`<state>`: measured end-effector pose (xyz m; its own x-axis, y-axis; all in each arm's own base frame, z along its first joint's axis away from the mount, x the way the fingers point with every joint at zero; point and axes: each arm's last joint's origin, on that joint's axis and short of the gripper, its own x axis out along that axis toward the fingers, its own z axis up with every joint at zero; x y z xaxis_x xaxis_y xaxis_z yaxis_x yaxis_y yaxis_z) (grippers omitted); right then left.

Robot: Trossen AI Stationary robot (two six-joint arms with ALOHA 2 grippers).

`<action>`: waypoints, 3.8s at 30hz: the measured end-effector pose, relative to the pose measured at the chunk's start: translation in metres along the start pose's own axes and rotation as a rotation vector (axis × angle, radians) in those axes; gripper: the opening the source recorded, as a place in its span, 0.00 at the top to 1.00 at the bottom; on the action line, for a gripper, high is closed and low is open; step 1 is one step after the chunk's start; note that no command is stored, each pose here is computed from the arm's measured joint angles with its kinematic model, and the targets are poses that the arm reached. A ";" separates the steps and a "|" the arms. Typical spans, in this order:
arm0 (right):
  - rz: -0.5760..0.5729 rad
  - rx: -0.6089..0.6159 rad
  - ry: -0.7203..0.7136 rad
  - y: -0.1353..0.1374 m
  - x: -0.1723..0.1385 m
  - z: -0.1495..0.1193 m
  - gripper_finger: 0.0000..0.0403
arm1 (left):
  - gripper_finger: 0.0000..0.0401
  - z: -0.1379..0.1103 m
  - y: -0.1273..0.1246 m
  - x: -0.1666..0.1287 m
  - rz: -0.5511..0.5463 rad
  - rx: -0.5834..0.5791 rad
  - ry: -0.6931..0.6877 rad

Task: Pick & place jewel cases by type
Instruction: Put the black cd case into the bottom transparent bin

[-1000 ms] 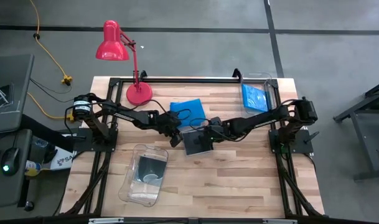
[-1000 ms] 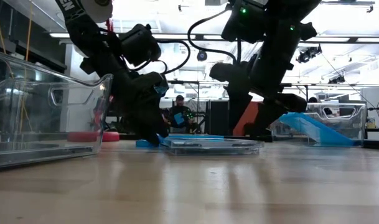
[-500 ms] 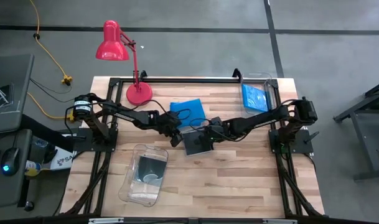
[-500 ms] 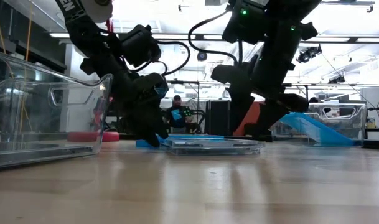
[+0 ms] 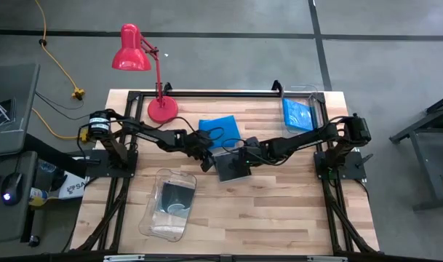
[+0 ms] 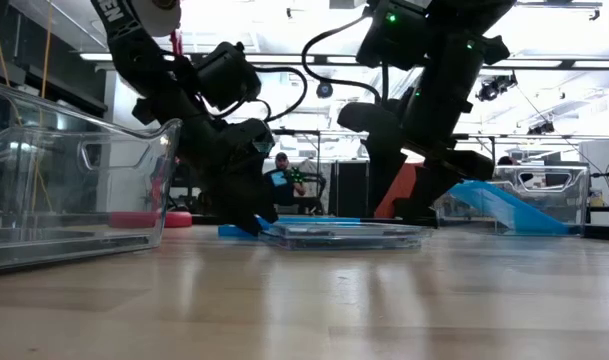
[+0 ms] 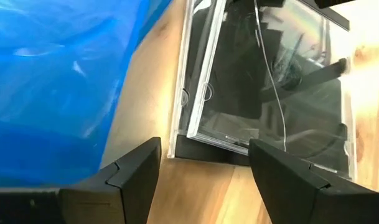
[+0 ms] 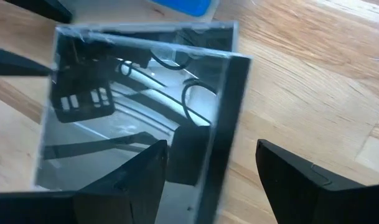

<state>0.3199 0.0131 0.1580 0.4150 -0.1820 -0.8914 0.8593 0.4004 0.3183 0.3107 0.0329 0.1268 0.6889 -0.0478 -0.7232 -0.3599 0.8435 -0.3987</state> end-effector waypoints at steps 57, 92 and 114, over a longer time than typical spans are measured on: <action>0.230 -0.051 -0.002 0.014 -0.010 0.017 0.62 | 0.40 -0.003 0.001 0.009 -0.061 0.052 0.017; 0.257 -0.062 -0.031 0.007 -0.050 0.028 1.00 | 0.41 -0.002 0.001 0.010 -0.037 0.184 -0.008; 0.156 -0.068 -0.040 0.011 -0.034 0.004 0.53 | 0.40 -0.002 0.002 0.010 -0.021 0.164 -0.012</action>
<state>0.3159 0.0202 0.1931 0.5548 -0.1480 -0.8187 0.7617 0.4860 0.4284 0.3159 0.0329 0.1182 0.7034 -0.0611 -0.7082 -0.2386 0.9182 -0.3161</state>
